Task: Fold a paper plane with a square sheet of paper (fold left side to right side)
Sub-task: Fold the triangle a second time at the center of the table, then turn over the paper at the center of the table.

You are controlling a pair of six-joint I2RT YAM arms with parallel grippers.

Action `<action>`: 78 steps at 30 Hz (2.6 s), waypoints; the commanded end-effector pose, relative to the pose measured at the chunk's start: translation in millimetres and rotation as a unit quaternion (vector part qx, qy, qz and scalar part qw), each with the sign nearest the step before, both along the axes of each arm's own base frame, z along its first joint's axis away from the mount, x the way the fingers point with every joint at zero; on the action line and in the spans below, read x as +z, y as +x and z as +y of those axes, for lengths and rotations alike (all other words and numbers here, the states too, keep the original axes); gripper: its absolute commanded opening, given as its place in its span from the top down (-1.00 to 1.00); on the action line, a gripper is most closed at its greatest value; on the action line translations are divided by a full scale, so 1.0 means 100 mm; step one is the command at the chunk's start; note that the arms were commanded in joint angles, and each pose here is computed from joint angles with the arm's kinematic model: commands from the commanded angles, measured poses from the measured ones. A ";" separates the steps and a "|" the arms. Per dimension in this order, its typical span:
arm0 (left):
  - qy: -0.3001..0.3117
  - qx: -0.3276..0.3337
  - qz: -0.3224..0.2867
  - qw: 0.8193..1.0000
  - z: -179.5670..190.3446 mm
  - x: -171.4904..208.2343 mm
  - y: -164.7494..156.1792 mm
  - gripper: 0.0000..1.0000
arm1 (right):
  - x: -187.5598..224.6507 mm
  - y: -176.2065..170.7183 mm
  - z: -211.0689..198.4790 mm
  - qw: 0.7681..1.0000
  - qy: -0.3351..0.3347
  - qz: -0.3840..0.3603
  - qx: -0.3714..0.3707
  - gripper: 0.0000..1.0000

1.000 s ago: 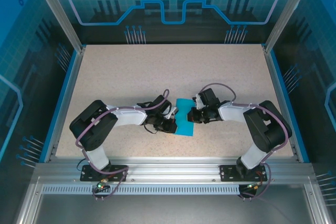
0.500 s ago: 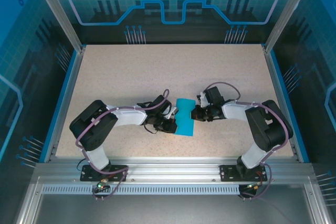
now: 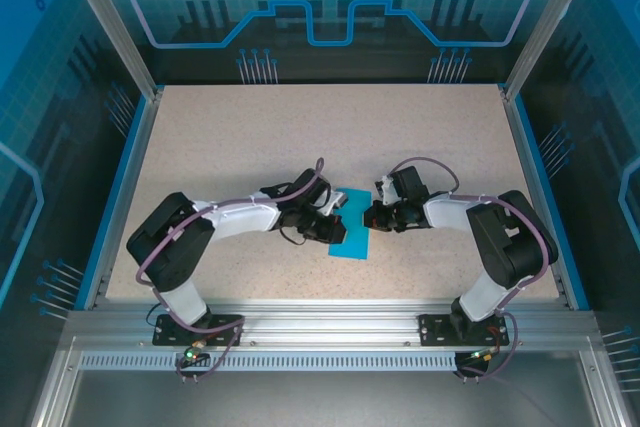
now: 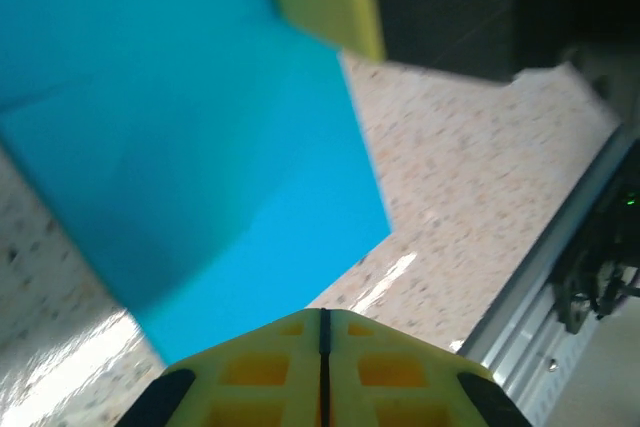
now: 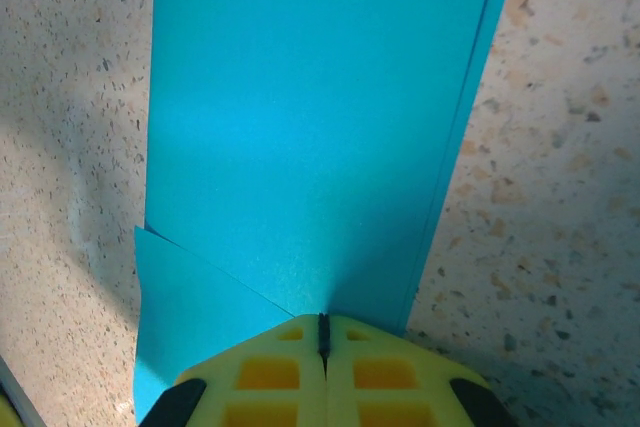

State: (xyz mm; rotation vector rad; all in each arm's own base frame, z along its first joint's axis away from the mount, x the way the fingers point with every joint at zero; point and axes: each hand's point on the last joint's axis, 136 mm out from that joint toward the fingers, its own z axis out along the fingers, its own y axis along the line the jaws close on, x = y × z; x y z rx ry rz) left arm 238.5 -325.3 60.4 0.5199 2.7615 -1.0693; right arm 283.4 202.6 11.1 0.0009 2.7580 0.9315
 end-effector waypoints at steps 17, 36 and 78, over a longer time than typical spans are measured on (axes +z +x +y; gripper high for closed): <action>0.050 -0.025 0.032 0.998 -0.06 -0.46 0.00 0.81 | -0.27 -0.18 -0.13 0.998 -0.034 0.046 -0.006 1.00; 0.080 0.010 0.067 0.995 0.37 -0.61 -0.31 0.81 | -0.30 -0.19 -0.15 0.997 -0.046 0.054 0.000 1.00; -0.034 0.048 0.000 0.998 0.21 -0.13 0.53 0.25 | 0.70 -0.46 -0.21 0.995 0.052 -0.082 0.003 -0.37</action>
